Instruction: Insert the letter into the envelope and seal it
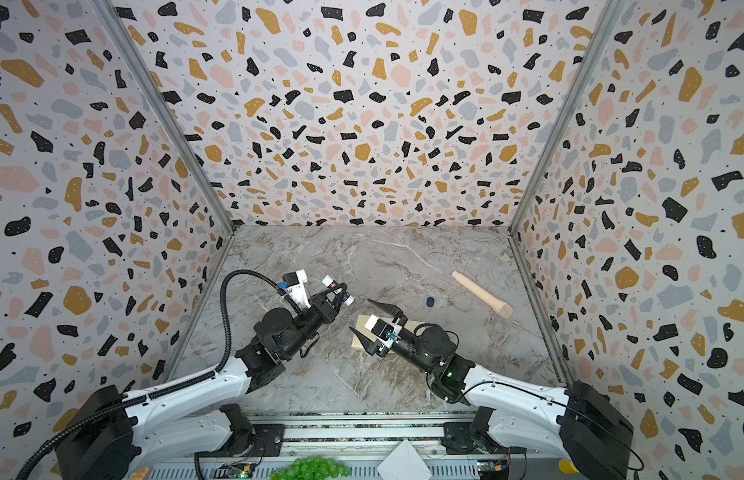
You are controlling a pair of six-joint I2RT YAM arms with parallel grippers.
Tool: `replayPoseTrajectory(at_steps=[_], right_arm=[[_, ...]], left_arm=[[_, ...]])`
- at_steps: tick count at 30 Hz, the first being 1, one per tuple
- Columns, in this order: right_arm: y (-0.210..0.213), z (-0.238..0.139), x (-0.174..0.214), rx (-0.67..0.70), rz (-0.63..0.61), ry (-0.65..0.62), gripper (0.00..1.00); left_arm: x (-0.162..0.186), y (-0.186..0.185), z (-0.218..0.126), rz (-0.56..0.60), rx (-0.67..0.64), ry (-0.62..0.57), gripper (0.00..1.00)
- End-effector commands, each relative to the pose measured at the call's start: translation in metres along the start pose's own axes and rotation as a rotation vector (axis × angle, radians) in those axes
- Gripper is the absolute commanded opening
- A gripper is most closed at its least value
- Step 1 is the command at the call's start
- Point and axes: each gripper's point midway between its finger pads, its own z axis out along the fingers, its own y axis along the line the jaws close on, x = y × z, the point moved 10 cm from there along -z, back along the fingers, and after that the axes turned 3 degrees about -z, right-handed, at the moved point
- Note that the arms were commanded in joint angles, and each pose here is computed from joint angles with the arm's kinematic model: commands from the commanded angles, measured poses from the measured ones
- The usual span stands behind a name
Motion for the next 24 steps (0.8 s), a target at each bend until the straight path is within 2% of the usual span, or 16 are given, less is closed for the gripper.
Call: replayPoseTrajectory(at_steps=[1,12,24], right_arm=[[-0.007,0.003,-0.01,0.138,-0.026,-0.084,0.7],[-0.002,0.021,0.0,0.188,-0.046,-0.066,0.52],[0.0,0.036,0.006,0.208,-0.05,-0.059,0.46]], left_arm=[[-0.011,-0.019,0.001,-0.097,0.079,-0.048,0.0],[-0.012,-0.024,-0.002,-0.168,0.109,-0.029,0.0],[-0.011,-0.03,0.006,-0.166,0.121,0.009,0.0]])
